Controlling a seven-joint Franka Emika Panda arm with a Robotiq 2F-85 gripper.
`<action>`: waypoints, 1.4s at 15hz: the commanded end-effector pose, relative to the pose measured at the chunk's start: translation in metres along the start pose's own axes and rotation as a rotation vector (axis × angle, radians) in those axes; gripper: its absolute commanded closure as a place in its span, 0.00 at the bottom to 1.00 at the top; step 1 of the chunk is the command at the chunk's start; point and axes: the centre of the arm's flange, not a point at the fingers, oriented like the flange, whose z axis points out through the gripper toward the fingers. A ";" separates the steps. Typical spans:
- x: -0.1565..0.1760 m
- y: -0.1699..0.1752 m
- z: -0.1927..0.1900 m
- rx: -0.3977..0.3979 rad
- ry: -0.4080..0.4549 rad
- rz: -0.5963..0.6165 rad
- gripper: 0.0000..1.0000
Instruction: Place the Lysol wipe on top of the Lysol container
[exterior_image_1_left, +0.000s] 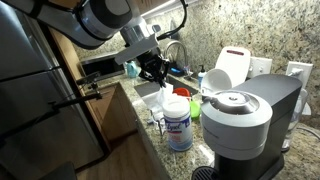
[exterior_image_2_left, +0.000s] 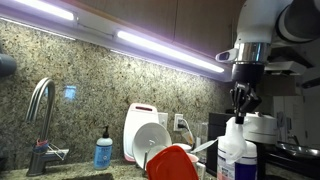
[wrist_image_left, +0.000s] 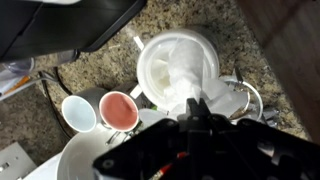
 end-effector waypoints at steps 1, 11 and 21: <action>-0.045 -0.005 0.000 -0.004 -0.032 0.110 1.00; -0.009 -0.018 0.026 0.012 0.107 0.095 1.00; 0.008 -0.028 0.032 0.019 0.211 0.073 1.00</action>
